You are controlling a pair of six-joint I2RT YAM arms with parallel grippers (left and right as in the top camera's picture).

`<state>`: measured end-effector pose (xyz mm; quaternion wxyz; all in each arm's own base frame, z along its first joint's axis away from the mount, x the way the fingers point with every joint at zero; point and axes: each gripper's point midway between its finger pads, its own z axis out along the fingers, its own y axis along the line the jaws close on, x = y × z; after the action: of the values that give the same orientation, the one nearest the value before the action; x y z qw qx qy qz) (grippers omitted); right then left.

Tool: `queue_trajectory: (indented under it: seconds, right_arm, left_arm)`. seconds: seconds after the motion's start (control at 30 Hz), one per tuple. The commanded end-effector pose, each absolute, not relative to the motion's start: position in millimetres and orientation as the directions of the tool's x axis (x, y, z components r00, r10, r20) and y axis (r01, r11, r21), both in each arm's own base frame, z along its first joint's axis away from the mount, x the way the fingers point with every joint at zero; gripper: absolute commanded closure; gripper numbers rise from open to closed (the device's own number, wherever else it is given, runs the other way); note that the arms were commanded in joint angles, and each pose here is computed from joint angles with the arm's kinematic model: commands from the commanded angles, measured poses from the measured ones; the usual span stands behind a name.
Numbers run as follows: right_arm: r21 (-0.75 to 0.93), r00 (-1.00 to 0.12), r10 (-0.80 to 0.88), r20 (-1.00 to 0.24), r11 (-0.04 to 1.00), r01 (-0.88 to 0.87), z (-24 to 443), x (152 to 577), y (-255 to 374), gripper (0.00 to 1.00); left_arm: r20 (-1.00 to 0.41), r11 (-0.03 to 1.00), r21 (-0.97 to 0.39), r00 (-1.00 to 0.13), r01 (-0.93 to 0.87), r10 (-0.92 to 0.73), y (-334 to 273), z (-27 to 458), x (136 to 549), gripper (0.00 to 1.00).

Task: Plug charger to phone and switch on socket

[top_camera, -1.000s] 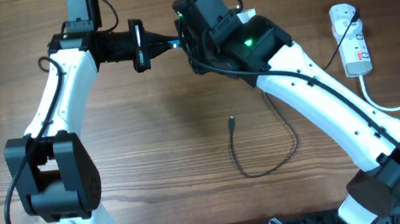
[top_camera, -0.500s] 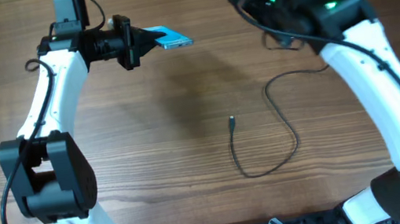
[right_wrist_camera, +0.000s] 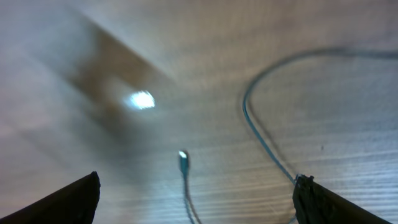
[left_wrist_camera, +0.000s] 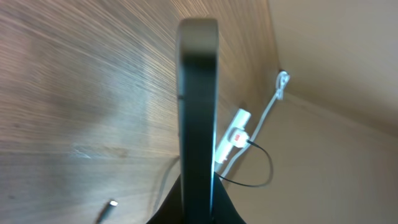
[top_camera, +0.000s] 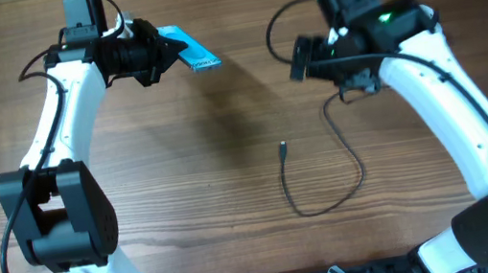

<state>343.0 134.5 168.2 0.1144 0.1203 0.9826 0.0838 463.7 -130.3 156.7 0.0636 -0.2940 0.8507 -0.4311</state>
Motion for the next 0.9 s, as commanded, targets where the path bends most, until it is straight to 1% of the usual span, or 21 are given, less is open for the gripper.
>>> queue_trajectory:
  seconds: [0.0, 0.1, 0.23, 0.43, 0.5, 0.6, 0.77, 0.8, 0.87]
  right_arm:
    - [0.164, -0.977, 0.192, -0.094, 0.971, 0.175, 124, 317, 144, 0.01]
    - [0.136, -0.987, 0.152, -0.051, 0.980, 0.144, 102, 301, 151, 0.01]
    - [0.112, -0.997, 0.082, -0.012, 0.991, 0.080, 87, 286, 172, 0.01]
    - [0.065, -0.994, 0.092, 0.060, 0.993, 0.095, 60, 274, 187, 0.01]
    - [0.053, -0.994, 0.079, 0.074, 0.995, 0.083, 51, 273, 192, 0.07]
    - [0.033, -0.994, 0.053, 0.098, 0.998, 0.056, 34, 268, 201, 0.13]
    - [-0.038, -0.990, 0.073, 0.121, 0.997, 0.068, 13, 260, 203, 0.23]
    - [-0.050, -0.989, 0.074, 0.126, 0.996, 0.068, 9, 259, 203, 0.28]
    - [-0.053, -0.989, 0.075, 0.131, 0.996, 0.068, 6, 259, 203, 0.35]
  left_arm:
    - [0.020, 0.525, -0.771, -0.838, -0.360, -0.546, -121, 171, 468, 0.96]
    - [0.014, 0.534, -0.760, -0.831, -0.370, -0.556, -119, 168, 469, 0.96]
    - [0.011, 0.545, -0.744, -0.823, -0.386, -0.568, -115, 165, 468, 0.96]
    - [0.017, 0.545, -0.742, -0.823, -0.391, -0.567, -116, 164, 467, 0.96]
    - [0.025, 0.545, -0.737, -0.823, -0.399, -0.567, -115, 163, 465, 0.96]
    - [0.030, 0.546, -0.735, -0.823, -0.403, -0.567, -115, 162, 464, 0.96]
    - [0.037, 0.546, -0.731, -0.822, -0.410, -0.568, -115, 161, 462, 0.96]
    - [0.038, 0.546, -0.731, -0.822, -0.410, -0.568, -115, 161, 462, 0.96]
    - [0.040, 0.545, -0.730, -0.822, -0.412, -0.568, -115, 161, 462, 0.96]
